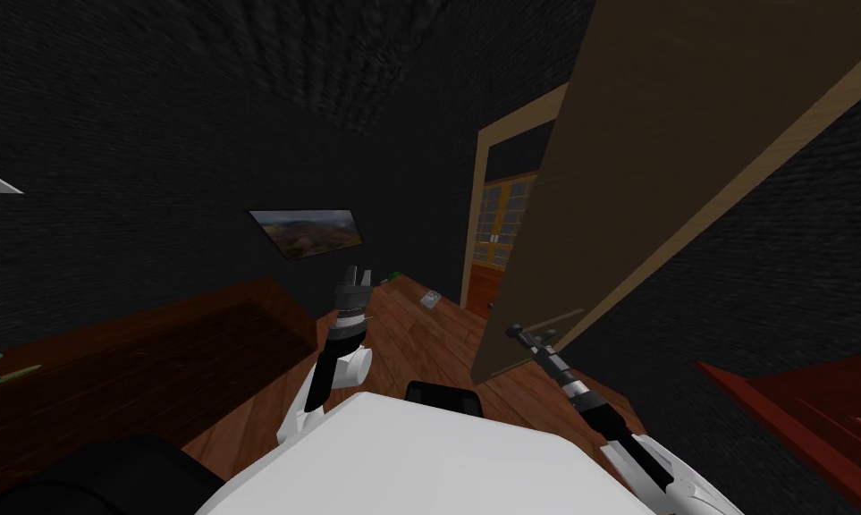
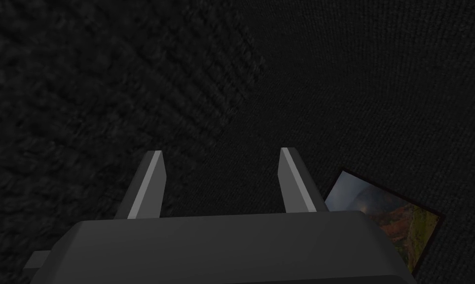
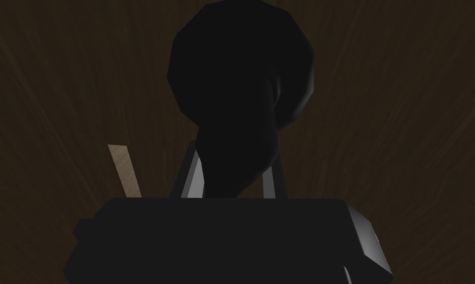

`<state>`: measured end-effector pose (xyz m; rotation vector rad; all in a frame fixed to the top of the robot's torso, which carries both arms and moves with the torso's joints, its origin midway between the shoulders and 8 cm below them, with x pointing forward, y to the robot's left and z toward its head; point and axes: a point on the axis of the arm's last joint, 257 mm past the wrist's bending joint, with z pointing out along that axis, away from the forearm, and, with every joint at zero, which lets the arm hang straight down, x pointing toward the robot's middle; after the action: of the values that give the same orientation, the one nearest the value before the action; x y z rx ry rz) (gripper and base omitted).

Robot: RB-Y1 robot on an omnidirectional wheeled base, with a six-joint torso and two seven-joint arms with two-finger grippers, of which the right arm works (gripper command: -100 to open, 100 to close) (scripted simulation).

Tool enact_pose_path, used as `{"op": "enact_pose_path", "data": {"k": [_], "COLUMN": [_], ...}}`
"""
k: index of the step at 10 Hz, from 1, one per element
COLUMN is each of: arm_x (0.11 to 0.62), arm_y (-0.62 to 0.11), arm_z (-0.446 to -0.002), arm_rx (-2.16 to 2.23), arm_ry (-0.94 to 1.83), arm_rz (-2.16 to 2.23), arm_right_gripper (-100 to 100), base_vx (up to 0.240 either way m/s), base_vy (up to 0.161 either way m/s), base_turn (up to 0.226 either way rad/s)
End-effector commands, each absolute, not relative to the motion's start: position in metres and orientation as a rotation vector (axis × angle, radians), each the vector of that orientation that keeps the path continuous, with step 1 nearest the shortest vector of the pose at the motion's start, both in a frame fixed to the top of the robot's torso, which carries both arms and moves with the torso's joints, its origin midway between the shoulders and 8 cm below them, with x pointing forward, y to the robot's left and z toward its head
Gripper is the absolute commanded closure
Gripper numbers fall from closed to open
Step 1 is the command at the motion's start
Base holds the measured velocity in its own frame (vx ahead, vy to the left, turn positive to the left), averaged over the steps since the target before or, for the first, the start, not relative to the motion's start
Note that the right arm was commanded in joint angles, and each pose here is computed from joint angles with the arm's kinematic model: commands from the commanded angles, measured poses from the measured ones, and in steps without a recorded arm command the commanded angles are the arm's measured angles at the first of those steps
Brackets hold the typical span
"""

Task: Pull the door open

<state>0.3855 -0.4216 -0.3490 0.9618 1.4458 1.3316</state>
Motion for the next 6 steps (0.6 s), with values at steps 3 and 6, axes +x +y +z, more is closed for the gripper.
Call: {"op": "enact_pose_path", "data": {"k": [3,6], "arm_x": [0.367,0.353], "arm_y": [-0.406,-0.397], "arm_z": [-0.352,-0.353], "arm_rx": [0.922,0.890], "arm_ry": [1.493,1.527], "arm_rz": [1.381,1.418], "arm_right_gripper": [100,100], "base_vx": [-0.067,-0.047], "base_vy": [-0.094,-0.093], "base_turn": [-0.012,0.001]}}
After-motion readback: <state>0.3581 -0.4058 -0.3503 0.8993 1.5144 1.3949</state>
